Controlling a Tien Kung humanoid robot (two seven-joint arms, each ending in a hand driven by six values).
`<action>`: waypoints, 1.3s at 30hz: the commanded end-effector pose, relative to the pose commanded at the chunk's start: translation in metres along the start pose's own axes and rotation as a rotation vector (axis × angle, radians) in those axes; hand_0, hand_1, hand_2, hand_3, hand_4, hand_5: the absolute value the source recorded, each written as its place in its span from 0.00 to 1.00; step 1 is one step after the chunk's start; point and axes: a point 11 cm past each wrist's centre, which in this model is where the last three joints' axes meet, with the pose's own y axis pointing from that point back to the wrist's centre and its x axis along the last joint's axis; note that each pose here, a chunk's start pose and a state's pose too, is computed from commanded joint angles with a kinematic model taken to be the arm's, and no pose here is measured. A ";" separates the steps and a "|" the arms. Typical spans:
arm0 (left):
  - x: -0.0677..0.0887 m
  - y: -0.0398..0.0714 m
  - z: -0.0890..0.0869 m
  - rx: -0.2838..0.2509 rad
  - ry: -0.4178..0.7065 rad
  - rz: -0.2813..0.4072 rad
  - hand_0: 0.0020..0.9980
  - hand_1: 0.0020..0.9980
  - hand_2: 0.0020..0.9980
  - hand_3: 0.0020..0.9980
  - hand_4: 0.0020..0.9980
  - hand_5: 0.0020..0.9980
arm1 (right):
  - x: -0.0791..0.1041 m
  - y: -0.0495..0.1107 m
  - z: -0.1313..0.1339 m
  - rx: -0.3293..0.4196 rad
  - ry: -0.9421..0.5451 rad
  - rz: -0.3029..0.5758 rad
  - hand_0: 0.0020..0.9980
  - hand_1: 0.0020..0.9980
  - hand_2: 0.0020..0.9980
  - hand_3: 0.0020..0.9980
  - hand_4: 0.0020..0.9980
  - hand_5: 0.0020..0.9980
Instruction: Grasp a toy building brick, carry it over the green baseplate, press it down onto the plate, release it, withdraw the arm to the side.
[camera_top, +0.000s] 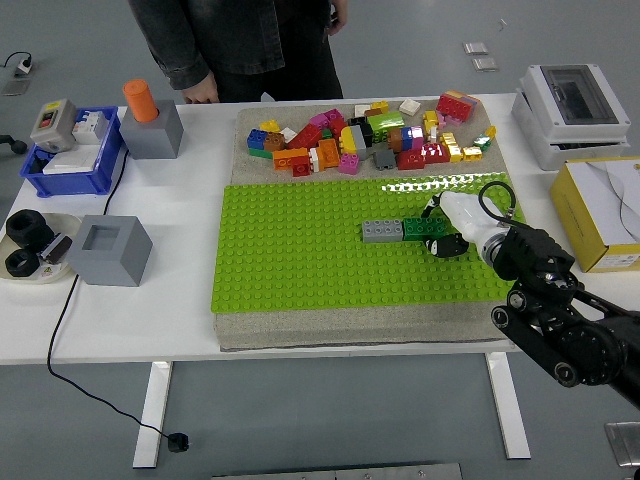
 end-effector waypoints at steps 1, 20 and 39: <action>0.000 0.000 0.000 0.000 0.000 0.000 0.66 0.64 0.65 0.67 0.71 0.21 | 0.000 0.000 0.000 0.000 0.000 0.000 0.77 0.79 0.82 0.65 0.59 0.16; 0.001 0.000 0.003 -0.007 -0.001 0.002 0.66 0.64 0.65 0.66 0.71 0.20 | 0.001 0.000 0.000 -0.001 0.000 0.007 0.78 0.79 0.84 0.68 0.61 0.16; 0.001 0.000 0.006 -0.016 -0.004 0.005 0.66 0.64 0.64 0.66 0.71 0.20 | 0.000 0.000 0.000 -0.005 0.006 0.006 0.78 0.80 0.85 0.69 0.65 0.14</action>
